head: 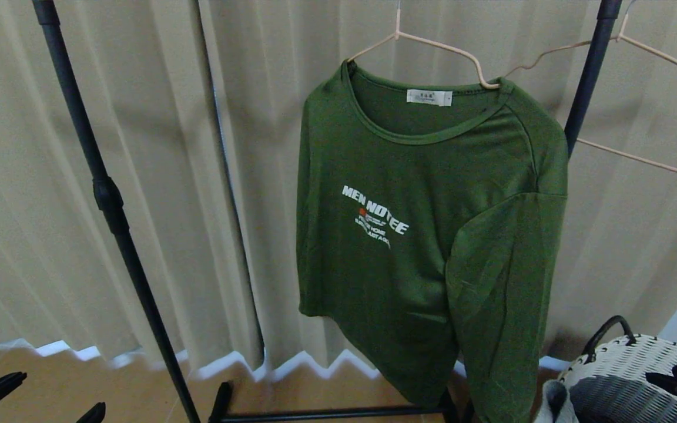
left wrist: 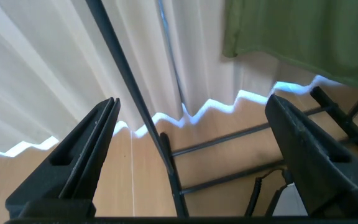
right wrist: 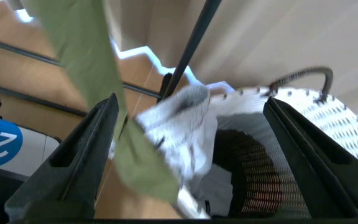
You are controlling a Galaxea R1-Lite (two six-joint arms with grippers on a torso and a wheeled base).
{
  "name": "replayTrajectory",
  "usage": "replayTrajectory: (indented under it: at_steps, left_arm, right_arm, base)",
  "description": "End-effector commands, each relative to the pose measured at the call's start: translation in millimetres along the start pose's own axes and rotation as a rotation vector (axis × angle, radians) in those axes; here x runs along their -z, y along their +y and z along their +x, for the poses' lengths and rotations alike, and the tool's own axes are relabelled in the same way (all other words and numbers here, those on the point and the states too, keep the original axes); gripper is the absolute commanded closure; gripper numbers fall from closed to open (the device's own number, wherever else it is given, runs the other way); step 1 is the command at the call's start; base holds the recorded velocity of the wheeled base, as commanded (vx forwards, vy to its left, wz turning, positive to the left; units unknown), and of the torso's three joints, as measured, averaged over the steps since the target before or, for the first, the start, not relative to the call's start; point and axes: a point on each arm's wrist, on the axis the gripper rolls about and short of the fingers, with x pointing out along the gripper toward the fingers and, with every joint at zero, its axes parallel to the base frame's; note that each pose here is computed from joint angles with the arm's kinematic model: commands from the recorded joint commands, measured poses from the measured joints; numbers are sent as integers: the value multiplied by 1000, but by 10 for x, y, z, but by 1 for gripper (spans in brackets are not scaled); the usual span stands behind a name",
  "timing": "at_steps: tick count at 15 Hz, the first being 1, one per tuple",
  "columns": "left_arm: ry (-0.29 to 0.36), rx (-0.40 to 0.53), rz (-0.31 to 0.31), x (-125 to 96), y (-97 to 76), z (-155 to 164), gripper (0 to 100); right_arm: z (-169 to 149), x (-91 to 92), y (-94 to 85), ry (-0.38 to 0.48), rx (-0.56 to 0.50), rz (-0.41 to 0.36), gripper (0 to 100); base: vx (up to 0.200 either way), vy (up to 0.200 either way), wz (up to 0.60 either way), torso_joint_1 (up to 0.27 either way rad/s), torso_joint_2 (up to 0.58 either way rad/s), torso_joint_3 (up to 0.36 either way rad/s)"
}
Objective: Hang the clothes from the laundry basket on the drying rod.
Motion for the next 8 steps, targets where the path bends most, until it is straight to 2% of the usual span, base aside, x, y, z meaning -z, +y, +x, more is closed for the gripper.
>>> replayTrajectory:
  at_steps: [1, 8]
  left_arm:
    - [-5, -1, 1, -2, 0, -5, 0]
    - [-8, -1, 1, -2, 0, -10, 0]
  right_arm:
    - [-12, 30, 6, 2, -5, -4, 0]
    - [-55, 76, 9, -15, -10, -27, 0]
  base:
    - [0, 0, 0, 0, 0, 0]
    - [0, 0, 0, 0, 0, 0]
